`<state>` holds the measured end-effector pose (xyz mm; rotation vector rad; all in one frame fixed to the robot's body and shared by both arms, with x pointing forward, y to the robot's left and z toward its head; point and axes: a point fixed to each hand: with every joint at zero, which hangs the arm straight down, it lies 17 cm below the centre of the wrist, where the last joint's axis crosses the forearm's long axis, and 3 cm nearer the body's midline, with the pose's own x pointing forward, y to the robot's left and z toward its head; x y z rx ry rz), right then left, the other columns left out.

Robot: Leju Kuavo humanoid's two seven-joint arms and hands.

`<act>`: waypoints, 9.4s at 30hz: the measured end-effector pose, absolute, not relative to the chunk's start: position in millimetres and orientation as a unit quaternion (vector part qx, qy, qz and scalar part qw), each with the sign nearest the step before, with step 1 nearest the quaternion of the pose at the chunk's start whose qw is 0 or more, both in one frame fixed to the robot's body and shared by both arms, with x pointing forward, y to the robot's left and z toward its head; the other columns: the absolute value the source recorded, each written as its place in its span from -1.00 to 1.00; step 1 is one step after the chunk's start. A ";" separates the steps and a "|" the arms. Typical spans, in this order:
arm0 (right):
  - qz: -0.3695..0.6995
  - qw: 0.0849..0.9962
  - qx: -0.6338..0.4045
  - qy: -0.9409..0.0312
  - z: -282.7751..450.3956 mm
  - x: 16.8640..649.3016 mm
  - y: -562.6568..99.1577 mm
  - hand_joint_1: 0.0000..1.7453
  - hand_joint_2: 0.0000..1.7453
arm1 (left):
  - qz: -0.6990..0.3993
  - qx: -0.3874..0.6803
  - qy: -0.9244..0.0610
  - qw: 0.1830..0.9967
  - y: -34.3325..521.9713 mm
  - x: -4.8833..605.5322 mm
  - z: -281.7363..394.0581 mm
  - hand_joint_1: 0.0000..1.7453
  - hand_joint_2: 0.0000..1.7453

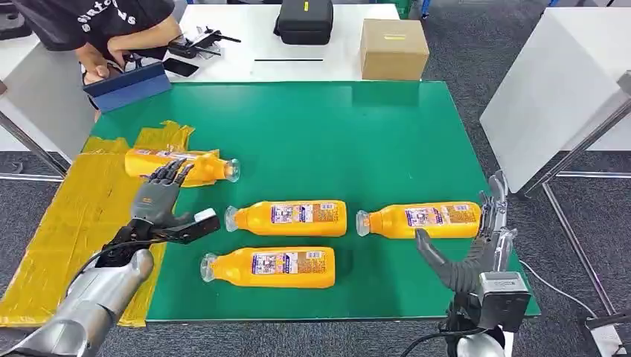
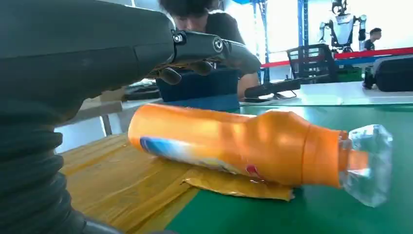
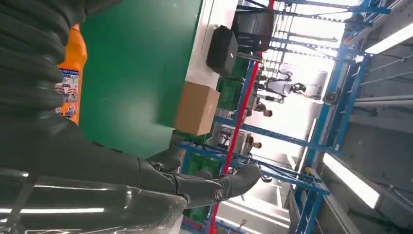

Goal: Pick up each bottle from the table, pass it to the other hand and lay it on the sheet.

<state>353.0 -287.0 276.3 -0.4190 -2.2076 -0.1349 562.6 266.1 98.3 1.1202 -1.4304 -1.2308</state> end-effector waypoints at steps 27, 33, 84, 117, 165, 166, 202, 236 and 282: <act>0.304 0.463 -0.498 -0.667 223.8 383.3 -348.0 -1.00 1.00 | -0.125 -0.139 -0.832 0.523 177.1 494.9 244.6 -1.00 1.00; 0.432 0.531 -0.429 -0.589 164.3 388.4 -382.9 -1.00 1.00 | -0.094 -0.177 -0.836 0.510 170.7 485.0 256.8 -1.00 1.00; 0.573 0.570 -0.274 -0.522 90.3 524.2 -356.7 -1.00 1.00 | -0.052 -0.185 -0.849 0.493 171.4 493.1 279.3 -1.00 1.00; 0.611 0.536 -0.332 -0.480 57.5 485.2 -363.6 -1.00 1.00 | -0.045 -0.181 -0.837 0.515 170.4 500.6 262.8 -1.00 1.00; 0.575 0.537 -0.428 -0.445 48.4 538.8 -395.3 -1.00 1.00 | -0.008 -0.163 -0.819 0.549 193.2 490.6 220.2 -1.00 1.00; 0.574 0.537 -0.429 -0.445 48.9 539.5 -395.9 -1.00 1.00 | -0.008 -0.163 -0.819 0.550 193.5 490.6 220.0 -1.00 1.00; 0.584 0.569 -0.342 -0.467 34.3 548.1 -361.7 0.88 1.00 | 0.011 -0.158 -0.812 0.562 205.4 482.1 203.6 -1.00 1.00; 0.284 0.527 -0.382 -0.703 170.5 555.5 -295.1 0.98 1.00 | 0.016 -0.124 -0.819 0.560 215.1 470.7 211.2 -1.00 1.00; 0.154 0.516 -0.101 -0.837 212.0 544.3 -59.1 1.00 1.00 | -0.197 -0.287 -0.750 0.562 -11.7 490.4 281.4 -1.00 1.00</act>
